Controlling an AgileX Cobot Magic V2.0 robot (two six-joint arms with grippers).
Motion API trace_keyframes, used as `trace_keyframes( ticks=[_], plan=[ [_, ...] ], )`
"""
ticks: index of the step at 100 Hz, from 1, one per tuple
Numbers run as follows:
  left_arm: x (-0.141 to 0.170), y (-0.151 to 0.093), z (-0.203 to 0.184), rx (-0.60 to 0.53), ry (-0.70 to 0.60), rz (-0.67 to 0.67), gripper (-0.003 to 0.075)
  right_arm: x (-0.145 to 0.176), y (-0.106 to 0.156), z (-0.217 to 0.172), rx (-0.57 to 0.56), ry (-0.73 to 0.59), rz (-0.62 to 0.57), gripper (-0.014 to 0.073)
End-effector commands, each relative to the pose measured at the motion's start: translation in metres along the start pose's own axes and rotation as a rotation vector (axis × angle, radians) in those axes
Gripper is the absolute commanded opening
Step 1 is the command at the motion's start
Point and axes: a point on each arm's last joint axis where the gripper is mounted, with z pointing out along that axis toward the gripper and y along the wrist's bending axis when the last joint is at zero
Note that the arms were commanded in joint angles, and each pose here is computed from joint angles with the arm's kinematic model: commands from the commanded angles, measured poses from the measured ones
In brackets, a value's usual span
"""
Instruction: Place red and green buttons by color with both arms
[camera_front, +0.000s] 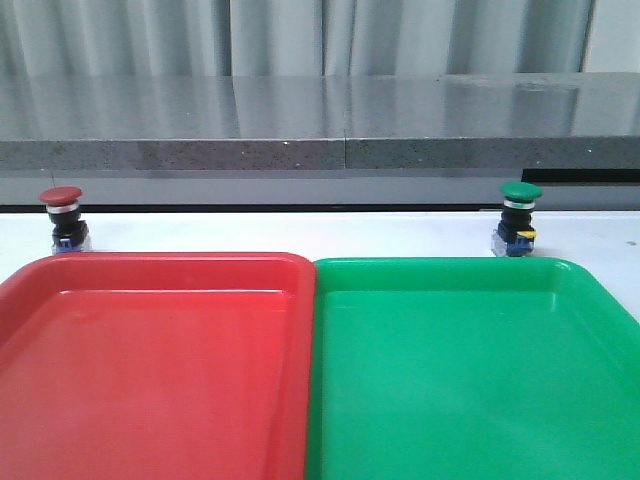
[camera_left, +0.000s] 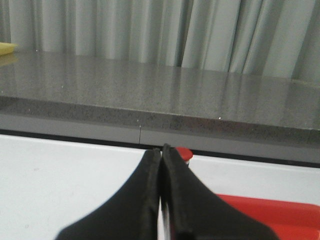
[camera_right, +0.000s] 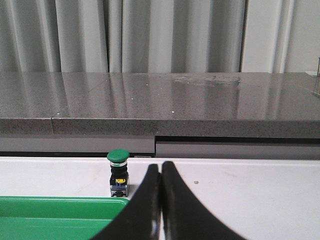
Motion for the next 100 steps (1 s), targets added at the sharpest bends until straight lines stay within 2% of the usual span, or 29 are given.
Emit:
trace_keyframes(
  ticks=[1, 15, 36, 60, 69, 86, 92, 100],
  plan=[
    [-0.038, -0.007, -0.001, 0.01, -0.09, -0.009, -0.0021, -0.015, 0.0, -0.002, 0.003, -0.12, -0.012, -0.0064],
    [-0.068, -0.013, 0.006, 0.01, -0.041, -0.009, -0.002, -0.015, 0.0, -0.002, 0.003, -0.12, -0.012, -0.0064],
    [-0.101, -0.02, 0.027, -0.007, 0.12, 0.01, -0.002, -0.015, 0.0, -0.002, 0.003, -0.12, -0.012, -0.0064],
    [-0.106, -0.02, 0.074, -0.042, 0.318, 0.028, 0.0001, -0.015, 0.0, -0.002, 0.003, -0.12, -0.012, -0.0064],
    [-0.101, -0.018, 0.096, -0.056, 0.388, 0.038, 0.0104, -0.015, 0.0, -0.002, 0.003, -0.12, -0.012, -0.0064],
    [-0.09, -0.014, 0.133, -0.072, 0.453, 0.038, 0.0459, -0.015, 0.0, -0.002, 0.003, -0.12, -0.012, -0.0064],
    [-0.087, -0.013, 0.146, -0.075, 0.464, 0.037, 0.0521, -0.015, 0.0, -0.002, 0.003, -0.12, -0.012, -0.0064],
    [-0.087, -0.015, 0.161, -0.069, 0.469, 0.037, 0.0521, -0.015, 0.0, -0.002, 0.003, -0.12, -0.012, -0.0064]
  ],
)
